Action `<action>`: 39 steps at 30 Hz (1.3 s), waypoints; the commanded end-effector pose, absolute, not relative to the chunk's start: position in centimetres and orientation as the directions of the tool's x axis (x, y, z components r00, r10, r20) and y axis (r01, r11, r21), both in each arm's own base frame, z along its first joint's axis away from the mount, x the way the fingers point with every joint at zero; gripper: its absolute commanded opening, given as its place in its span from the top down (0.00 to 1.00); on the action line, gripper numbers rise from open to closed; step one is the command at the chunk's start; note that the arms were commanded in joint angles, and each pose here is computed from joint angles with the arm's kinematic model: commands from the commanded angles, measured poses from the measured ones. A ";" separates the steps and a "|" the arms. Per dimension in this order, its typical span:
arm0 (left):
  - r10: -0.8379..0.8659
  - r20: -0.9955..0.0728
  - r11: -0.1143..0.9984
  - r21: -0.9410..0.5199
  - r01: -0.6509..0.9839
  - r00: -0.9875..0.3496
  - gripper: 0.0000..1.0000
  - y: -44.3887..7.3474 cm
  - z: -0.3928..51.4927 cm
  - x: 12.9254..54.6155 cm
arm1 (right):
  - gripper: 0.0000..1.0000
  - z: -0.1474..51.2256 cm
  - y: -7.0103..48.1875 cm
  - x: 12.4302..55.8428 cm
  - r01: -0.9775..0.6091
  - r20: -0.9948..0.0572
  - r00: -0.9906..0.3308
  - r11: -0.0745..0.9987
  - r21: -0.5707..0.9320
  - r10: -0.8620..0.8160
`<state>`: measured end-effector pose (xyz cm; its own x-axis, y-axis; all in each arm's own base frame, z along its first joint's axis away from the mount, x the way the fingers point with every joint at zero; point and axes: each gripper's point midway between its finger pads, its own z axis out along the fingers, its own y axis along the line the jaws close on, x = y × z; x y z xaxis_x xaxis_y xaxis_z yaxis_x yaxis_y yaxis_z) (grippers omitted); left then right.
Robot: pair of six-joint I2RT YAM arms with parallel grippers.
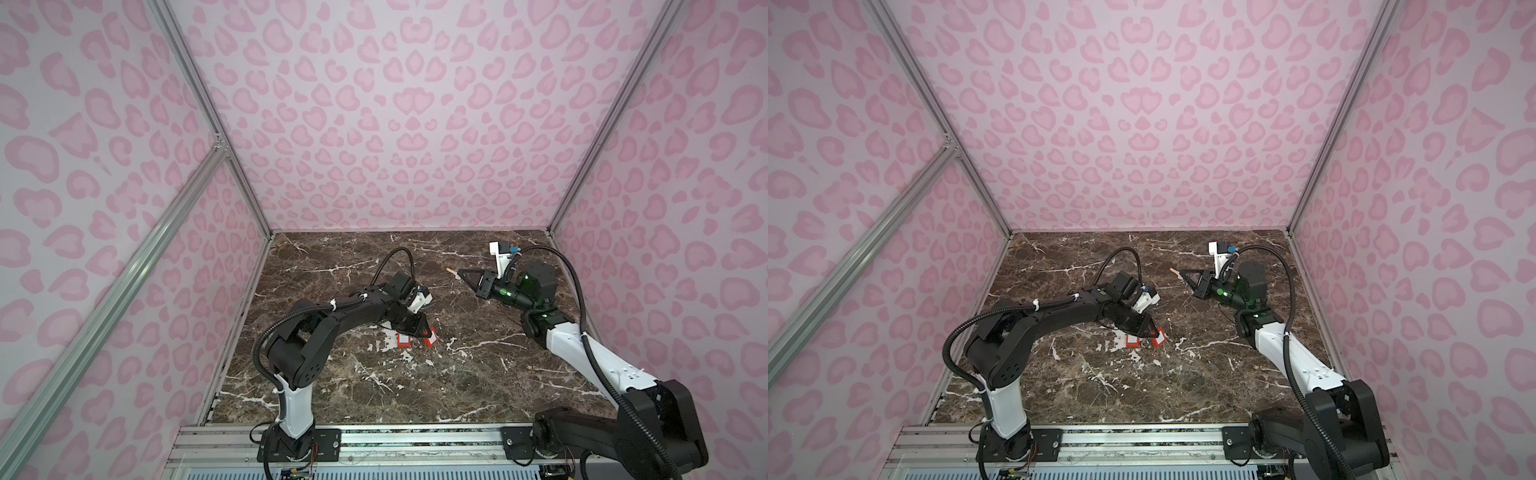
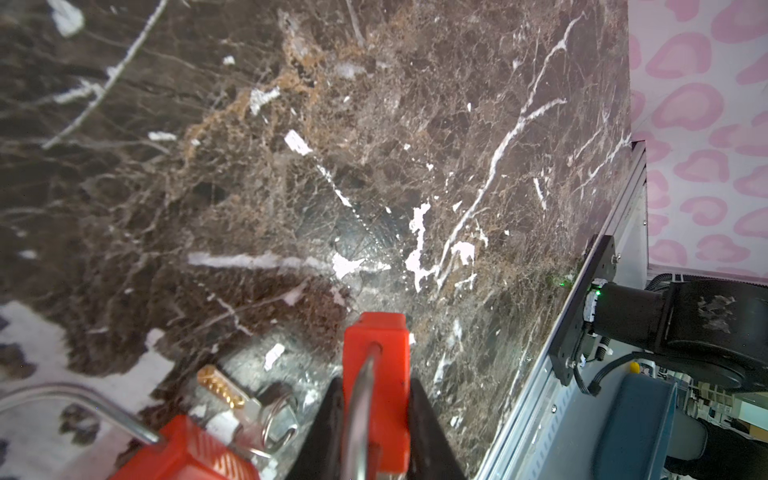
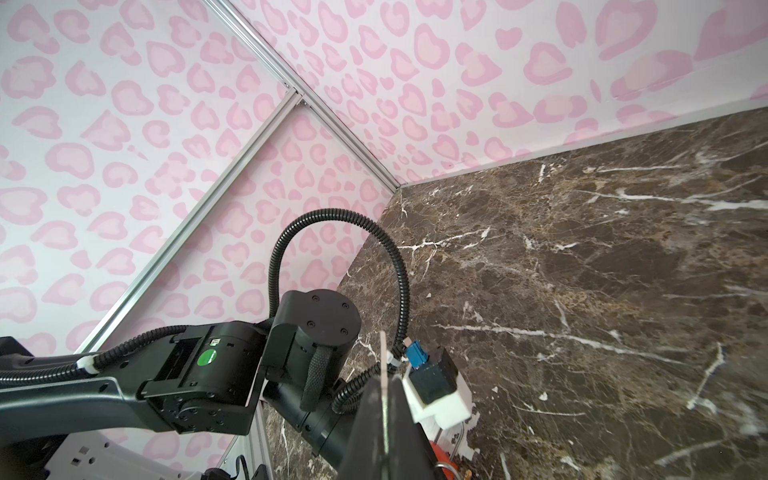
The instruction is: Lock with the key
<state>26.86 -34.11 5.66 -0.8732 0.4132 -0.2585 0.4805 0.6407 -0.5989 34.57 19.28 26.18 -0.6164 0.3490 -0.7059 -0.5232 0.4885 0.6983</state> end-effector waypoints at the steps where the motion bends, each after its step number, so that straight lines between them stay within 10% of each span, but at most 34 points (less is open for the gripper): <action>1: 0.433 -0.243 0.628 -0.610 0.484 -0.868 0.91 -34.3 5.3 26.5 | 1.00 26.3 19.3 34.5 -0.534 -0.713 -0.610 0.484 0.693 0.347; 16: 0.443 -0.230 0.675 -0.550 0.491 -0.867 0.53 -33.7 4.6 27.4 | 1.00 25.8 18.9 34.5 -0.521 -0.707 -0.614 0.492 0.697 0.351; 39: 0.429 -0.273 0.691 -0.514 0.508 -0.861 0.49 -35.0 5.1 30.1 | 1.00 25.9 18.5 34.5 -0.515 -0.711 -0.606 0.504 0.693 0.358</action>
<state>30.01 -34.48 5.08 -0.8695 0.4146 -0.2684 0.4935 0.7083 -0.5048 34.46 18.63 25.86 -0.6162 0.3529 -0.7041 -0.5104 0.5019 0.6983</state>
